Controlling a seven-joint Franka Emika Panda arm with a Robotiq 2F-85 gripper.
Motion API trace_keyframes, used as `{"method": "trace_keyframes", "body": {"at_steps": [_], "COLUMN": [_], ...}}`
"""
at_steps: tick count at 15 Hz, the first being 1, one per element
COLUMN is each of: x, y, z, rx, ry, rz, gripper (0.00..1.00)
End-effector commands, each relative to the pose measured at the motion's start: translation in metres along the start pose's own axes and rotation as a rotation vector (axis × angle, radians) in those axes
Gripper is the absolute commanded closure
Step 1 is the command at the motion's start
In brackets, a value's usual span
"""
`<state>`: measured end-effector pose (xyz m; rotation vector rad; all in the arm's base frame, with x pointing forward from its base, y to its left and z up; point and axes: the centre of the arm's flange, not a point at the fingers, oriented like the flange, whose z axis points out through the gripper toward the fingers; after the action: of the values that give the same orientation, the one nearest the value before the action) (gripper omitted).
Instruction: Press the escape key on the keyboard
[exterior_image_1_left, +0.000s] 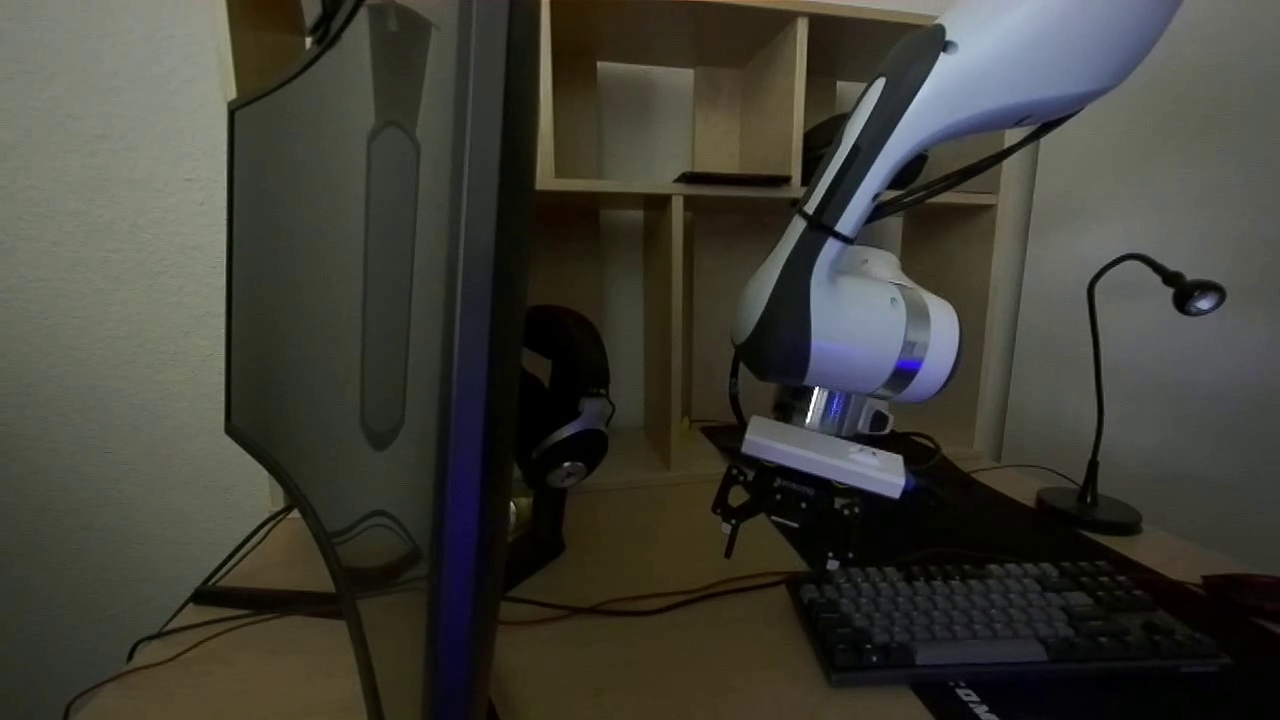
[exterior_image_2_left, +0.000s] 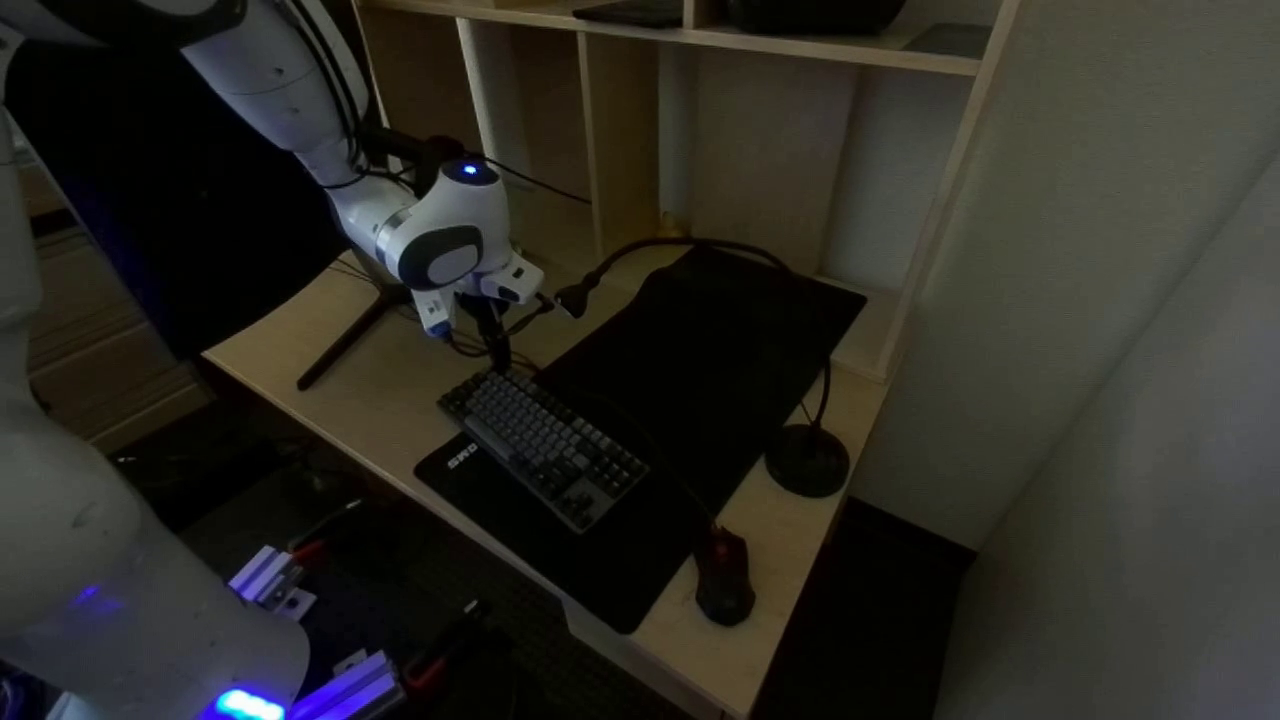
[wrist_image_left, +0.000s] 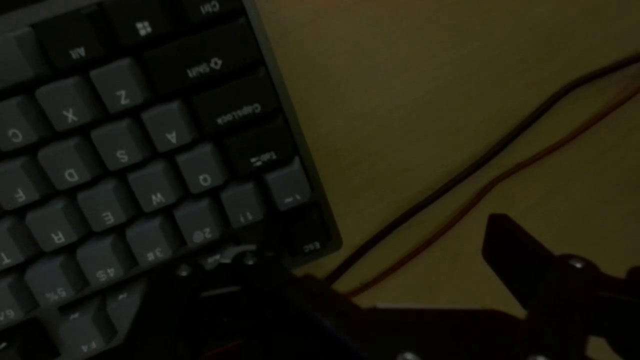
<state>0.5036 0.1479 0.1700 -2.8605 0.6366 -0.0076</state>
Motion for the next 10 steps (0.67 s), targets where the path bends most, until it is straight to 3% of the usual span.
{"method": "trace_keyframes", "body": {"at_steps": [1,4,10], "x": [-0.011,-0.024,-0.053], "y": [0.000,0.005,0.017], "z": [0.003,-0.018,-0.072], "rx": [0.006,-0.018,-0.053], "ry": [0.030,0.016,0.071], "rz": [0.004,-0.013,-0.018], "gripper": [0.00,0.00,0.00]}}
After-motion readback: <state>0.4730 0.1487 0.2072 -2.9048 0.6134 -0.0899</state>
